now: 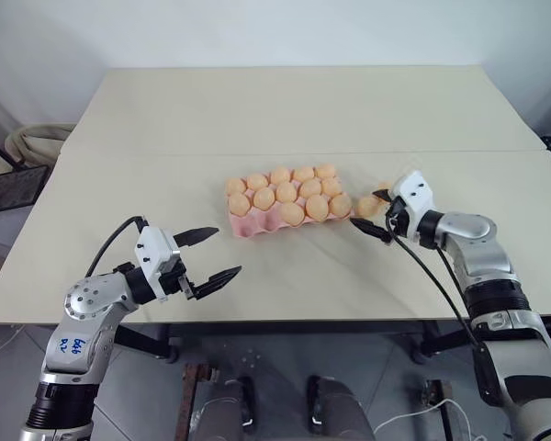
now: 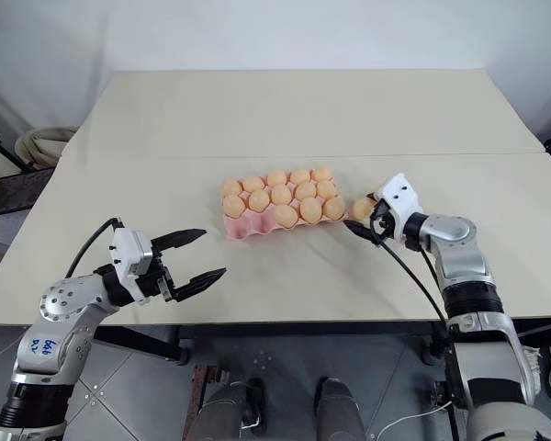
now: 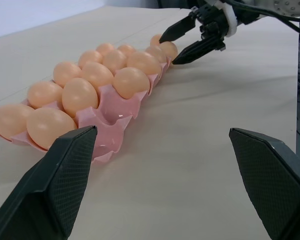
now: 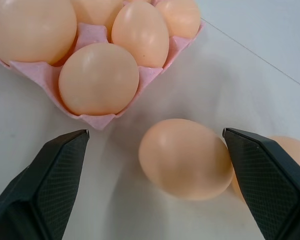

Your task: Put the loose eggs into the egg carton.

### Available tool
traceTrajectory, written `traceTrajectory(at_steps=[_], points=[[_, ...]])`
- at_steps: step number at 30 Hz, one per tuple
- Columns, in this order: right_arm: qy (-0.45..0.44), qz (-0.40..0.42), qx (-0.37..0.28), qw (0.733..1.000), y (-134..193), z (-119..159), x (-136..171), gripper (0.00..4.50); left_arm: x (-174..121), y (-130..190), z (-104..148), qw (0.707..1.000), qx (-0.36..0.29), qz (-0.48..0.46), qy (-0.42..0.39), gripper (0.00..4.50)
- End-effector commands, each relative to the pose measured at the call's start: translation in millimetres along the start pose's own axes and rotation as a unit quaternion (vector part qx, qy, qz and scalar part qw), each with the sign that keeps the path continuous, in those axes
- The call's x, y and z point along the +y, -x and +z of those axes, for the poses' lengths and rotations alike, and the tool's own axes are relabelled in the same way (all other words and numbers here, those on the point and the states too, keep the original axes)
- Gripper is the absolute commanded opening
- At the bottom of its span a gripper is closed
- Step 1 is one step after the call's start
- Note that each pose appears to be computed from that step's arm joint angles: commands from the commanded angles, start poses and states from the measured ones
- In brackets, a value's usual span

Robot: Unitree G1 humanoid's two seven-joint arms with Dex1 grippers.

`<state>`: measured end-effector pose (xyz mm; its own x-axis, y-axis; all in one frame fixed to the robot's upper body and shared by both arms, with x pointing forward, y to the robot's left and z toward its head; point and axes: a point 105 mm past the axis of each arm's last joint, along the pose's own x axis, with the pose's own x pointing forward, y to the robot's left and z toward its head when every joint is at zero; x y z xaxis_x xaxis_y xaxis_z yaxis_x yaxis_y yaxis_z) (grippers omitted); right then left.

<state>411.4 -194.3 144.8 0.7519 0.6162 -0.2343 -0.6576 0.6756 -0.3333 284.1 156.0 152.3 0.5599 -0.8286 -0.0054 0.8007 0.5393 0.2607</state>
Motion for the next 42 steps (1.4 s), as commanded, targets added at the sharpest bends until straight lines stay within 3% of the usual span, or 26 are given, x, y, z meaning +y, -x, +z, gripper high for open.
traceTrajectory(at_steps=[1,3,6,10,12,18,23,26,31,34,40,42], points=[[0.014,0.011,-0.012,1.0,-5.4,7.0,-1.4,4.46,2.3,2.5,10.2,1.0,-0.015,0.006,-0.017,4.5],[0.014,0.02,-0.008,1.0,-8.7,5.0,0.3,4.46,2.7,2.8,10.4,1.0,-0.015,0.007,-0.018,4.5],[0.012,0.025,-0.008,1.0,-10.6,3.7,0.9,3.92,3.1,3.6,10.8,1.0,-0.014,0.009,-0.02,4.5],[0.01,0.03,-0.005,0.999,-9.7,0.9,1.1,2.61,3.7,4.6,10.6,1.0,-0.013,0.012,-0.021,4.5],[0.011,0.031,-0.006,0.999,-8.6,0.2,1.2,2.29,3.8,4.6,10.5,1.0,-0.013,0.013,-0.021,4.5],[0.019,0.043,-0.033,0.998,8.1,13.0,1.7,2.28,5.8,10.5,11.0,0.999,-0.012,0.027,-0.025,4.5],[0.032,0.098,-0.094,0.99,17.2,56.8,29.5,2.28,12.0,24.5,10.8,0.998,-0.008,0.054,-0.026,4.5],[0.039,0.121,-0.123,0.984,10.7,82.6,48.8,2.28,14.0,30.5,9.8,0.998,-0.005,0.066,-0.023,4.5],[0.031,0.156,-0.149,0.976,-31.7,126.7,97.2,2.28,15.9,43.2,3.9,0.996,0.009,0.091,-0.018,4.5],[0.037,0.183,-0.138,0.973,-53.2,134.6,123.9,2.28,15.2,45.6,4.8,0.995,0.01,0.099,-0.017,4.5],[0.045,0.184,-0.102,0.977,-83.7,127.0,140.2,2.28,9.6,47.9,7.7,0.994,0.011,0.105,-0.012,4.5],[0.038,0.188,-0.098,0.977,-84.7,124.3,140.2,2.98,8.4,48.7,9.2,0.994,0.011,0.108,-0.012,4.5]])
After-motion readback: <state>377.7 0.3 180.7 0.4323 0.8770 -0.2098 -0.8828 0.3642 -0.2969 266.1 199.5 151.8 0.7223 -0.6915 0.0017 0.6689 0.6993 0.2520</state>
